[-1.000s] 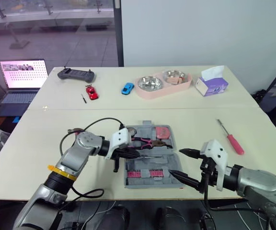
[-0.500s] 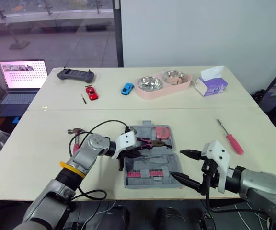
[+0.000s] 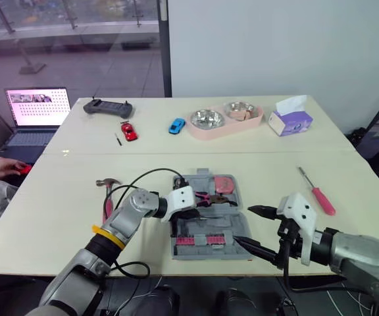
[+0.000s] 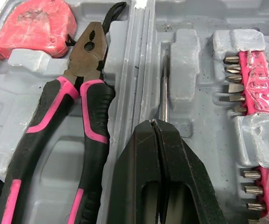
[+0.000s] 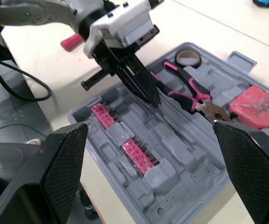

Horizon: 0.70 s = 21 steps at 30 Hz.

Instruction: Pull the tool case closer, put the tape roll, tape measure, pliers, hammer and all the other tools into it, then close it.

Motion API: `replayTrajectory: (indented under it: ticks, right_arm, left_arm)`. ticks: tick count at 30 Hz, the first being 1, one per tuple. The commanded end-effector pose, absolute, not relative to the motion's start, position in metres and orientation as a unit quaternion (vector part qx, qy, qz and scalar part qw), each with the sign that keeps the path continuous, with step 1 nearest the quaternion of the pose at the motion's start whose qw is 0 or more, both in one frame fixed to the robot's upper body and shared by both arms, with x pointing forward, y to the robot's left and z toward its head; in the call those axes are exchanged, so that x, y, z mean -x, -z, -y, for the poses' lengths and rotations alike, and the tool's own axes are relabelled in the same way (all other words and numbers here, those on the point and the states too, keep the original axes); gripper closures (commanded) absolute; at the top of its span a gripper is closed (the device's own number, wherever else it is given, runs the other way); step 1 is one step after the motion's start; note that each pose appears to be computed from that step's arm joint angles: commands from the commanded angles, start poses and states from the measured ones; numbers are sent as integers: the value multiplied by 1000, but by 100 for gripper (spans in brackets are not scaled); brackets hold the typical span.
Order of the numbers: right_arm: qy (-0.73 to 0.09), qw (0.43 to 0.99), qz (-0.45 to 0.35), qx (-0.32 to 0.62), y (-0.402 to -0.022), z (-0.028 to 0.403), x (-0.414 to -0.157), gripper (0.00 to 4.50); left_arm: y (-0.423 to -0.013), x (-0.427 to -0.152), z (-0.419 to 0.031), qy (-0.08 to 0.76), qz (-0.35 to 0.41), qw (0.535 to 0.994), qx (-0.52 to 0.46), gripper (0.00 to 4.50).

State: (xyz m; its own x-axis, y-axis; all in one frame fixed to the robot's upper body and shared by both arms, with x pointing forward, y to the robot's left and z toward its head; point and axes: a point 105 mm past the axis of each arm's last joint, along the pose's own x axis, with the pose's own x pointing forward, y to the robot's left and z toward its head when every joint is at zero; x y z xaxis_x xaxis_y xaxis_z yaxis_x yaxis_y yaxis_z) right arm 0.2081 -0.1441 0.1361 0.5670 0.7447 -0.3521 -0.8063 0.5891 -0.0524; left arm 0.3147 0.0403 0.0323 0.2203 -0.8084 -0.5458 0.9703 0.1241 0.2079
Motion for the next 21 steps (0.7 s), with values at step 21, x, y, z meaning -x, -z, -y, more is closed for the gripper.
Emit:
replayTrajectory:
  ticks: [21]
  right_arm:
    - [-449, 876, -131, 117, -146, 142, -210, 0]
  left_arm:
    - [-46, -323, -47, 600, -157, 750, -229, 448]
